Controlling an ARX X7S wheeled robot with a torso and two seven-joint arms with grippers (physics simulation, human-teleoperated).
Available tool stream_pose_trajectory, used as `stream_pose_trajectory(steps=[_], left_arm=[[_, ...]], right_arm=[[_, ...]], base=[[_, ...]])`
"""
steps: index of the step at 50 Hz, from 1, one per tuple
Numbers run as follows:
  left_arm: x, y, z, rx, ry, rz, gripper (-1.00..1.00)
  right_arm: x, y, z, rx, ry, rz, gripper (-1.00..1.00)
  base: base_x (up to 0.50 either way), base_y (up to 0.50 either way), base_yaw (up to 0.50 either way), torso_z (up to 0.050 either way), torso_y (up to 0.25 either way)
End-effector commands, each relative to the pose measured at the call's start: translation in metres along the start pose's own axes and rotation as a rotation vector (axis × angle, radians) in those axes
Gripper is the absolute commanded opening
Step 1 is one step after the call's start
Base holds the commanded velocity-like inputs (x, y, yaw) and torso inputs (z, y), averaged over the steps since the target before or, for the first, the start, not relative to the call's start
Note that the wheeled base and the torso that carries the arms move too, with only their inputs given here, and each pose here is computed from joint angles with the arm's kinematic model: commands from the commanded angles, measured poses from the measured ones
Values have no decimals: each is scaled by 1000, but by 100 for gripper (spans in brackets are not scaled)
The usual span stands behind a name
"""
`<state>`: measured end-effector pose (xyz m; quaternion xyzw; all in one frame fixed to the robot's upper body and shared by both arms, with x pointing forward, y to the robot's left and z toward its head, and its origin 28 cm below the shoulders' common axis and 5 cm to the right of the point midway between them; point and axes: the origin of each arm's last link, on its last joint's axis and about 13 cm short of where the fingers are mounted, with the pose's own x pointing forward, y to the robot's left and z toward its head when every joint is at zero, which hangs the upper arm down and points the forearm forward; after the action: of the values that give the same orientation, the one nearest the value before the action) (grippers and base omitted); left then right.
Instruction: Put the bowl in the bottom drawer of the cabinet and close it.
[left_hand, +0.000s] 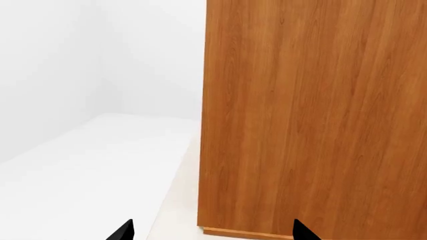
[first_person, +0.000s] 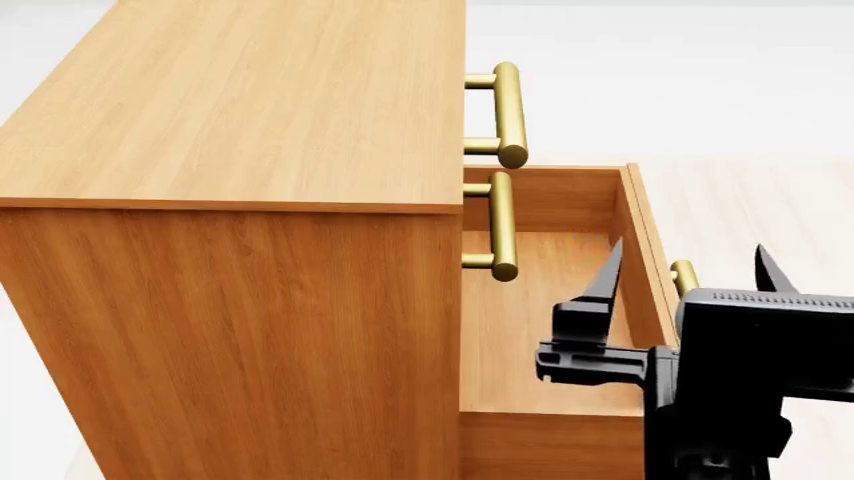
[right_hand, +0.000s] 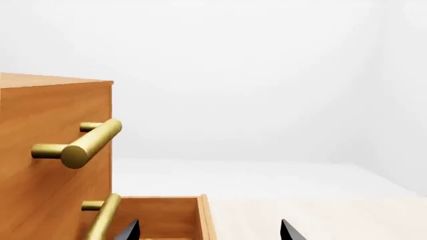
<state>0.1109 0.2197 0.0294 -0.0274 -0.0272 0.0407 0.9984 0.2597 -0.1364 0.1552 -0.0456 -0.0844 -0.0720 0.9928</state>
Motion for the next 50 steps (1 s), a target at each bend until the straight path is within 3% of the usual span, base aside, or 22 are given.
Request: stream_pose_trajectory(steps=[1, 15, 21, 22, 24, 33, 41, 50], left_arm=[[0, 1, 0, -1, -1, 2, 100], [0, 0, 0, -2, -1, 2, 100], [-1, 0, 1, -1, -1, 2, 100], [-1, 0, 1, 0, -2, 3, 100], [-1, 0, 2, -1, -2, 4, 100], [0, 0, 1, -3, -2, 4, 100], [-1, 0, -10, -1, -2, 4, 100], [1, 0, -1, 1, -1, 3, 100]], right_arm=[[12, -4, -8, -72, 73, -47, 100], [27, -7, -15, -79, 190, 4, 100], [32, -10, -12, -38, 359, 87, 100], [33, -10, -12, -20, 334, 65, 100], [34, -11, -12, -64, 307, 53, 100], [42, -12, -13, -29, 337, 52, 100], [50, -14, -18, -48, 361, 23, 100], [54, -15, -17, -40, 414, 26, 100]], base=[[0, 0, 0, 0, 0], [0, 0, 0, 0, 0], [0, 0, 0, 0, 0], [0, 0, 0, 0, 0], [0, 0, 0, 0, 0], [0, 0, 0, 0, 0], [0, 0, 0, 0, 0], [0, 0, 0, 0, 0]])
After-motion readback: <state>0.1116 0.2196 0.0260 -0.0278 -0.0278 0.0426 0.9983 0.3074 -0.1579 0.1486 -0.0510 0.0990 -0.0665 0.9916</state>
